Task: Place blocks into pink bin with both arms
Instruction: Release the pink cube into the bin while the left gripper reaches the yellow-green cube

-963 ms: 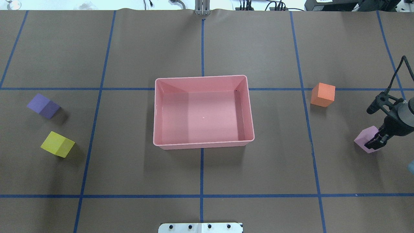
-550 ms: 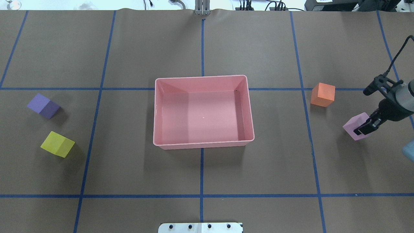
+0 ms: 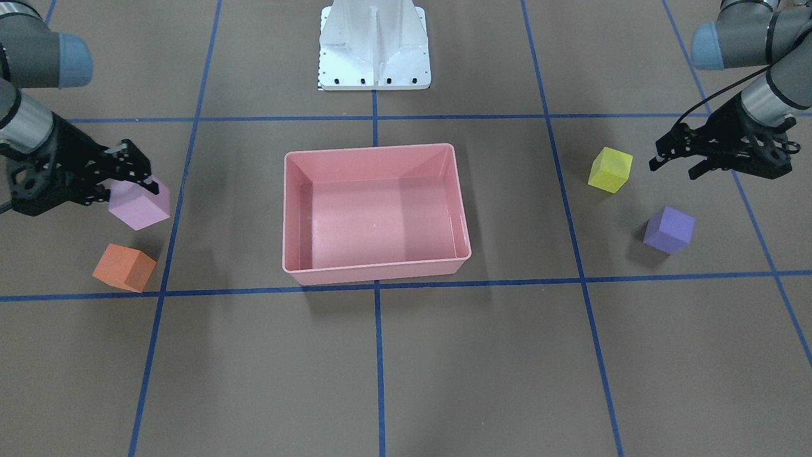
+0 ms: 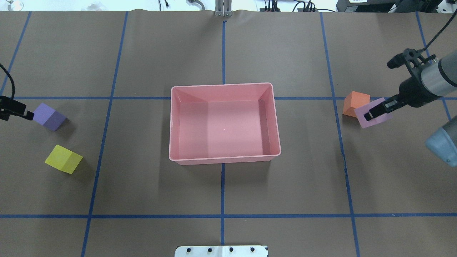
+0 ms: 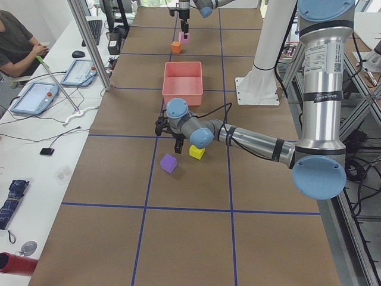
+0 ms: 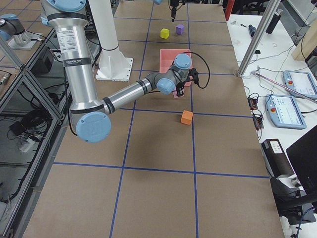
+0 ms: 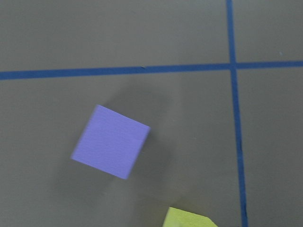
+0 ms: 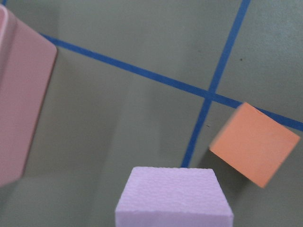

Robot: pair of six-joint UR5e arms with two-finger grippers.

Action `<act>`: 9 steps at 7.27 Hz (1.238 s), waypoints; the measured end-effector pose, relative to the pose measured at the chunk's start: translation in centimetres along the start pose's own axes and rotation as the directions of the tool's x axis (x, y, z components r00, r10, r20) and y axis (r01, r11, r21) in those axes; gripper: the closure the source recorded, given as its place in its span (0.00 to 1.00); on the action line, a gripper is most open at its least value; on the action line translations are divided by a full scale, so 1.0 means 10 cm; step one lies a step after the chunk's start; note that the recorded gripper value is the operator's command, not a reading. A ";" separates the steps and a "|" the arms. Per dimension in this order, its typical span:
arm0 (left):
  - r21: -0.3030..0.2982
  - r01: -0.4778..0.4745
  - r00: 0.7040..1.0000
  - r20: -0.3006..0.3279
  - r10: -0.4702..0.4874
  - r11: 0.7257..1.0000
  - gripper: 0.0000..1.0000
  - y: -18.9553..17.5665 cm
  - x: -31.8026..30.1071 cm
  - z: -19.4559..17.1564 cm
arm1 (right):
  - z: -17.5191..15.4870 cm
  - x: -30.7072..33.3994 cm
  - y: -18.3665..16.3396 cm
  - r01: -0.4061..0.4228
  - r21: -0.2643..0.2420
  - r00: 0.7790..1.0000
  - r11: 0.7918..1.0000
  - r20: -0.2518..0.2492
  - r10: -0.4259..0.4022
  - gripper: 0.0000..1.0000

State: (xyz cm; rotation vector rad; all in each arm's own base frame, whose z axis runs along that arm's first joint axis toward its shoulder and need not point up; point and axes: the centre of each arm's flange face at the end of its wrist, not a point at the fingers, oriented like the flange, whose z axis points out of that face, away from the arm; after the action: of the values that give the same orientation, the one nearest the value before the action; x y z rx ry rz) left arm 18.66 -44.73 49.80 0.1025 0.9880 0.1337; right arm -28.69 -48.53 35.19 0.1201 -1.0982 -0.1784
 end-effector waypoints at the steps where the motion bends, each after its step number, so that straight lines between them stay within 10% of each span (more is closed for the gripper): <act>1: 0.004 -0.023 1.000 0.011 0.023 1.000 0.00 0.07 -0.01 0.06 | 0.22 -0.61 -0.05 -0.069 0.007 0.997 0.998 0.020 0.069 1.00; 5: 0.001 -0.073 0.996 0.055 0.073 0.997 0.00 0.18 -0.02 0.23 | 0.78 -2.08 -0.13 -0.217 0.053 0.975 0.975 -0.027 0.219 1.00; 7: -0.004 -0.110 0.991 0.079 0.110 0.994 0.00 0.24 0.15 0.39 | 0.98 -2.17 -0.08 -0.215 0.051 0.975 0.975 -0.051 0.217 0.70; 8: -0.013 -0.128 0.988 0.087 0.128 0.992 0.00 0.28 0.23 0.48 | 1.07 -2.19 -0.04 -0.210 0.055 0.975 0.976 -0.062 0.213 0.06; 9: -0.024 -0.140 0.986 0.093 0.142 0.990 0.00 0.32 0.29 0.58 | 1.12 -2.21 -0.01 -0.204 0.059 0.976 0.977 -0.067 0.207 0.01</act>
State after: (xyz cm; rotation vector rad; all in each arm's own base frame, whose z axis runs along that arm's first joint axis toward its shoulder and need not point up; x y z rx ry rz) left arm 24.86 -41.24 51.03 0.1612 0.8847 0.2648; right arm -48.54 -44.24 20.92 0.0576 -1.0350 0.0398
